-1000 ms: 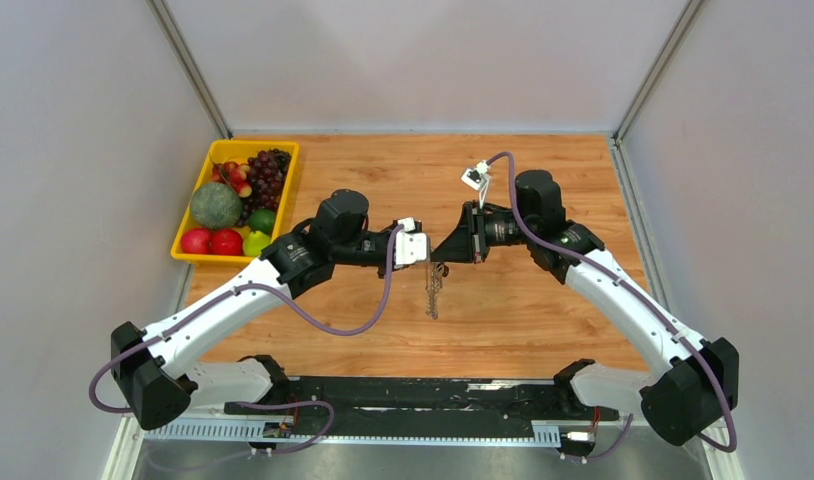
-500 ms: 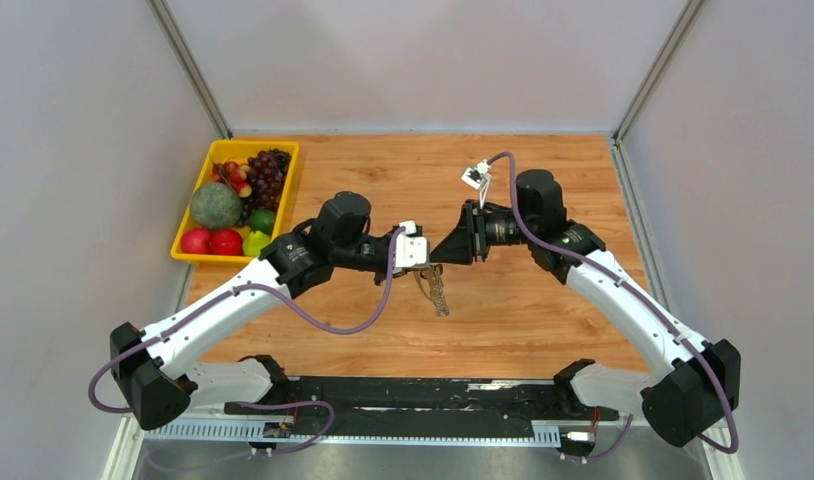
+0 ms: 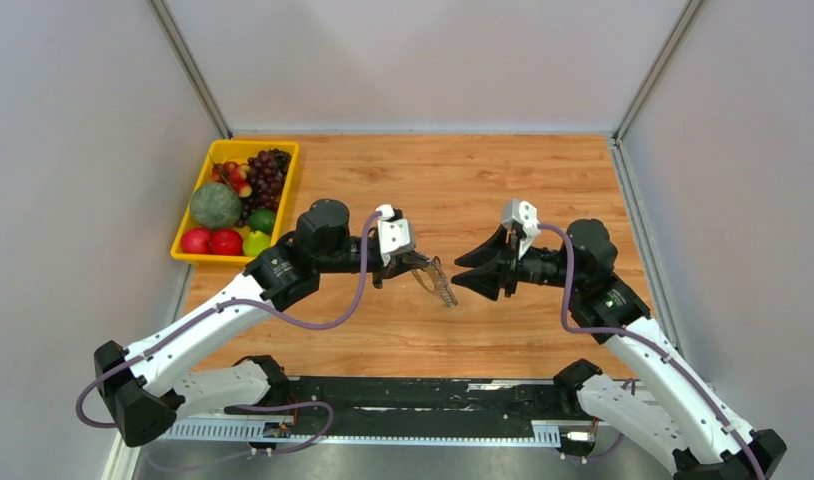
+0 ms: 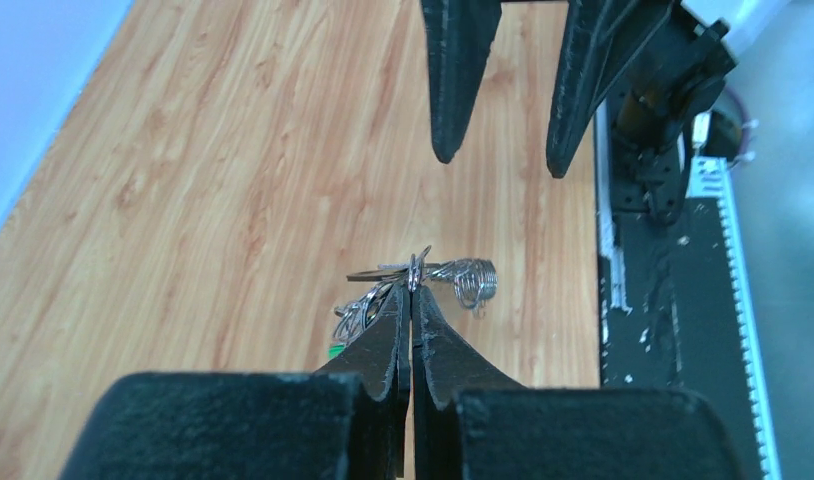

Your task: Remove the keys from the keyring

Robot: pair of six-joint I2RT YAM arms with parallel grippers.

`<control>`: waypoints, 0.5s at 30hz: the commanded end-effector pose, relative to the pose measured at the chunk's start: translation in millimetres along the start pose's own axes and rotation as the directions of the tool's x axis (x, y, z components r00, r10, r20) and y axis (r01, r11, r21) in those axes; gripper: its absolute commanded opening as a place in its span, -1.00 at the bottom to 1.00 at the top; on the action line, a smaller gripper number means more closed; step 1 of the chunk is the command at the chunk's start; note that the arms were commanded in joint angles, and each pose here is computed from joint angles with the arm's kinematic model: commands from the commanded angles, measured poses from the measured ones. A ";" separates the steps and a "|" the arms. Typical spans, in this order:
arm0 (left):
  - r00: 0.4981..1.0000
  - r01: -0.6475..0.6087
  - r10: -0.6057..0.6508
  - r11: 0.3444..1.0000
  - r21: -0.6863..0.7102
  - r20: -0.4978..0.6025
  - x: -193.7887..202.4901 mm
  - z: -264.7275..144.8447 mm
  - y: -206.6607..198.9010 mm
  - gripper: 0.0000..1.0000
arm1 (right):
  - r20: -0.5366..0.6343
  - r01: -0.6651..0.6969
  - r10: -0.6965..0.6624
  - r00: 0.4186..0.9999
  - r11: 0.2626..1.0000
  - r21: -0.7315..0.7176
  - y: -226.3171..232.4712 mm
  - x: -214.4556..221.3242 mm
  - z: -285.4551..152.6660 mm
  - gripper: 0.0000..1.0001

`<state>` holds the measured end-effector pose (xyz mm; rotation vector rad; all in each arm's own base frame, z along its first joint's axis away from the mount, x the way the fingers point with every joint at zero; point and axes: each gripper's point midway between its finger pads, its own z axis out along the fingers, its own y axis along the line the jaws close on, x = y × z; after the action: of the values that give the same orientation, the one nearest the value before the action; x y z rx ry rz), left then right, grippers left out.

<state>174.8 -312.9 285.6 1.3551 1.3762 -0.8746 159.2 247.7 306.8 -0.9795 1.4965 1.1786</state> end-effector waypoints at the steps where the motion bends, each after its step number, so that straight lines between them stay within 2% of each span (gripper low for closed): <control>1: 0.979 0.017 -0.021 1.000 0.018 0.200 -44.3 -6.7 -8.5 -1.00 | 0.135 0.285 -0.281 0.950 0.959 -0.011 8.7 -20.6 -0.9 -0.17; 6: 0.957 -0.022 0.012 0.999 0.033 0.290 -56.3 -12.4 -16.5 -1.00 | 0.176 0.382 -0.377 0.909 0.924 0.011 13.2 -29.0 3.1 -0.25; 11: 0.946 -0.051 0.025 0.996 0.075 0.323 -58.9 -14.5 -26.4 -1.00 | 0.181 0.442 -0.433 0.883 0.897 -0.010 19.2 -32.5 13.2 -0.39; 15: 0.942 -0.070 0.030 0.992 0.107 0.335 -60.3 -15.1 -32.7 -1.00 | 0.178 0.455 -0.444 0.878 0.890 -0.027 23.1 -32.2 21.6 -0.40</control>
<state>148.7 -318.3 313.3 1.2507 1.1919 -1.0601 146.2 268.1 317.1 -1.1535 1.1422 1.0141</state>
